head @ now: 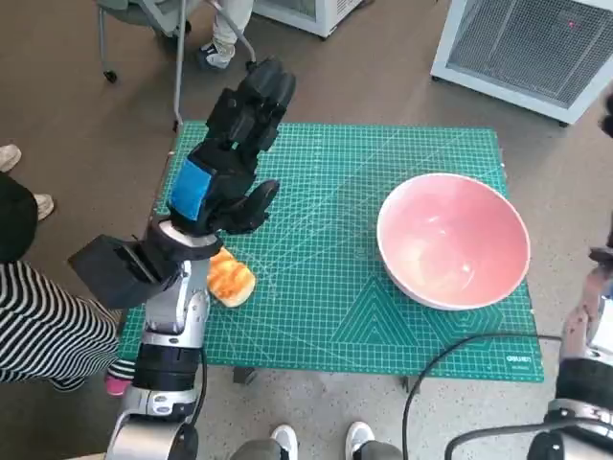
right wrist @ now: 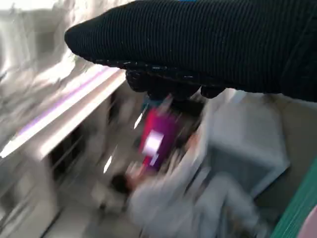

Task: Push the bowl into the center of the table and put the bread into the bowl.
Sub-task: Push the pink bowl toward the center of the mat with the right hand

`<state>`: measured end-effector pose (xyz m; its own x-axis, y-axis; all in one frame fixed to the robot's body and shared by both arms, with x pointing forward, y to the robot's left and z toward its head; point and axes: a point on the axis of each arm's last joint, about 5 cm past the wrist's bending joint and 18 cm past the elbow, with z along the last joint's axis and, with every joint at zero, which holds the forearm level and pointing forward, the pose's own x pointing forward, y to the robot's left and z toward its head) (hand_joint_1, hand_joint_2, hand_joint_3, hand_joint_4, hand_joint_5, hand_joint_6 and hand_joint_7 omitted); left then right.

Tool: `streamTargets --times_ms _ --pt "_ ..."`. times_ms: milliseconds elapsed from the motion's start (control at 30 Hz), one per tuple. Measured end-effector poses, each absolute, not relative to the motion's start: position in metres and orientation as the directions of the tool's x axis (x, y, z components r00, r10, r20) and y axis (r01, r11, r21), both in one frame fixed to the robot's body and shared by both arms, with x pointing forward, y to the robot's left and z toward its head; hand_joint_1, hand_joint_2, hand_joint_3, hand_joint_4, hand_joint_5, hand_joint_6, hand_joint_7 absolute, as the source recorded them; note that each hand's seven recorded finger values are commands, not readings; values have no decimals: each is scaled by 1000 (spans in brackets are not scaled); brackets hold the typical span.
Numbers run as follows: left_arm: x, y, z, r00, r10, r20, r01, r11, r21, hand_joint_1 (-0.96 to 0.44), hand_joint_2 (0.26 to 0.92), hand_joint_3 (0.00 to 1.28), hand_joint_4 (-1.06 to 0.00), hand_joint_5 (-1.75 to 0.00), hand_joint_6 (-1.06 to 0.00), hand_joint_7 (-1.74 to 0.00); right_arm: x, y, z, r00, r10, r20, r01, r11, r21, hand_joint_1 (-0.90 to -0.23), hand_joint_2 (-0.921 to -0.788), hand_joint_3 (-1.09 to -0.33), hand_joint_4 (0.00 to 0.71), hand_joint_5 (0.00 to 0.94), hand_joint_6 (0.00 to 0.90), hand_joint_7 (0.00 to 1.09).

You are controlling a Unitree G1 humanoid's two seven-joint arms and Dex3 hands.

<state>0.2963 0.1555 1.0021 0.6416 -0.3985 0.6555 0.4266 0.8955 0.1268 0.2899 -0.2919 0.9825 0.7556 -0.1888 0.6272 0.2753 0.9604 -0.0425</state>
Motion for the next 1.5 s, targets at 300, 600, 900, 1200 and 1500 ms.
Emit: streamTargets --times_ms 300,600,900,1200,1500 --pt "297 156 998 653 -391 648 419 900 120 -715 921 378 -73 -7 1 -345 292 -298 967 787 -290 545 333 943 20 -670 -921 -846 97 1 -1 456" --pt "297 156 999 656 -385 650 411 904 120 -712 921 340 -75 -7 1 -323 291 -295 936 879 -368 302 369 928 55 -609 -921 -977 45 0 -1 394" --pt "297 157 999 651 -389 652 415 901 123 -689 921 340 -76 -7 1 -325 294 -277 918 930 -333 156 328 943 57 -591 -921 -1023 45 0 -1 347" --pt "296 159 1000 642 -400 654 420 897 136 -680 921 356 -76 -7 1 -326 298 -258 907 957 -281 79 274 958 86 -647 -921 -1031 49 3 9 345" --pt "295 164 998 645 -408 646 419 896 147 -687 921 348 -79 -7 1 -300 304 -238 903 972 -225 60 218 970 111 -692 -921 -1010 67 10 32 353"
